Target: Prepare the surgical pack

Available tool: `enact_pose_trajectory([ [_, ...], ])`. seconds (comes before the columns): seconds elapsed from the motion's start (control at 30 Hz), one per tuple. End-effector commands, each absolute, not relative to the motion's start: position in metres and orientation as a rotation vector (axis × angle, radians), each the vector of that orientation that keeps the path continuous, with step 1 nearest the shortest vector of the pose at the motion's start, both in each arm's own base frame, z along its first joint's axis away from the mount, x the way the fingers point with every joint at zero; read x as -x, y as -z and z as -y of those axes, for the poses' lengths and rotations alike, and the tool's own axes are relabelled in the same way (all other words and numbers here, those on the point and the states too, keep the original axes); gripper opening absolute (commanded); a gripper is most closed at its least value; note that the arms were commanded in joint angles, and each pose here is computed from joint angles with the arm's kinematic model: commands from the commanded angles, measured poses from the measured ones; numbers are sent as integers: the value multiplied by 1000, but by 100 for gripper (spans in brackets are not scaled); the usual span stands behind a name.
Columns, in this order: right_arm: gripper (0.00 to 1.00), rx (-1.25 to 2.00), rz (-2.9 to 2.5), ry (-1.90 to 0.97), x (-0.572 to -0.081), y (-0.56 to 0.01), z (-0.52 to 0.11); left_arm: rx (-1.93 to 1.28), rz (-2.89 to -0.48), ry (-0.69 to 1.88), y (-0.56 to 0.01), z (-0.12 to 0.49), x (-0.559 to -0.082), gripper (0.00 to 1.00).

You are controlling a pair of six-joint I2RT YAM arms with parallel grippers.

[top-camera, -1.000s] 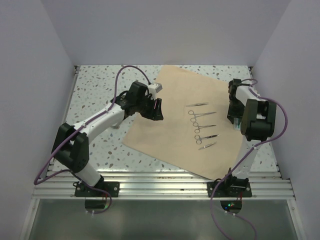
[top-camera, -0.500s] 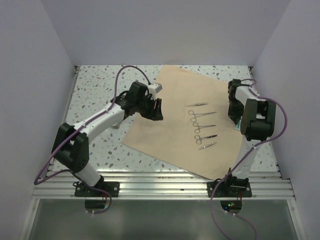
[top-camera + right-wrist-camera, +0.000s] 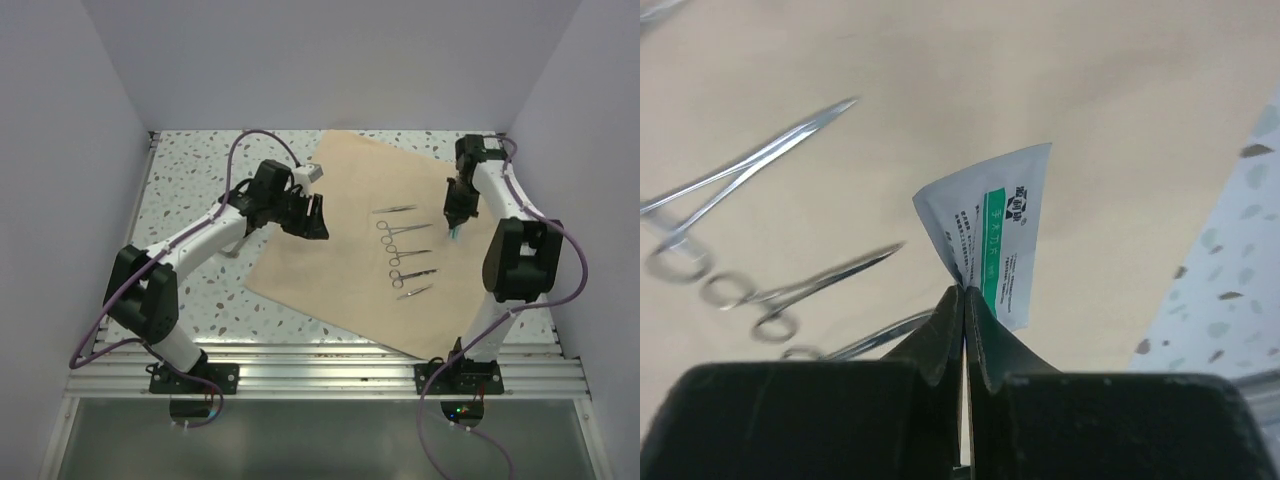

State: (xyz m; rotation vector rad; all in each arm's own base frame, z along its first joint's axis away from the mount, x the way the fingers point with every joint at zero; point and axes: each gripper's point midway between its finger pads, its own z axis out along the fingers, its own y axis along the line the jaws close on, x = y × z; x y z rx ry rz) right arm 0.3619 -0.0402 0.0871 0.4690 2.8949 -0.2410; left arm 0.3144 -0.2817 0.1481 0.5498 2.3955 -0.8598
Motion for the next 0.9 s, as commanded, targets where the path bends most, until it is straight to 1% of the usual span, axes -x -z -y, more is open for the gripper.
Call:
enact_pose_trajectory([
  [0.0,0,-222,-2771,-356,-362,-166,-73,-564,-2276,1129,-185,297,-318,59],
  [0.03,0,-170,-2753,-477,-358,-174,-93,-530,-2265,1211,-190,298,-315,59],
  [0.07,0,-83,-2703,-748,-351,-191,-128,-592,-2139,1347,-215,306,-310,60],
  [0.1,0,-47,-2654,-863,-343,-209,-144,-577,-2116,1402,-215,301,-306,61],
  [0.13,0,16,-2622,-959,-335,-221,-161,-550,-2081,1474,-229,301,-301,61],
  [0.17,0,88,-2559,-1115,-326,-239,-179,-625,-1948,1549,-250,303,-298,62],
  [0.2,0,129,-2498,-1177,-317,-258,-187,-635,-1932,1599,-248,301,-290,62],
  [0.23,0,180,-2466,-1256,-307,-269,-199,-652,-1862,1642,-265,302,-286,62],
  [0.3,0,274,-2374,-1406,-289,-293,-221,-677,-1846,1683,-267,298,-277,63],
  [0.53,0,459,-2243,-1647,-253,-320,-257,-796,-1712,1773,-295,291,-249,66],
  [0.6,0,482,-2244,-1659,-247,-323,-261,-797,-1709,1836,-298,287,-240,68],
  [0.63,0,486,-2245,-1660,-245,-326,-261,-853,-1643,1832,-305,285,-235,68],
  [0.7,0,495,-2239,-1671,-241,-328,-260,-877,-1592,1839,-312,281,-232,68],
  [0.87,0,490,-2212,-1709,-234,-338,-260,-893,-1552,1823,-314,280,-232,68],
])
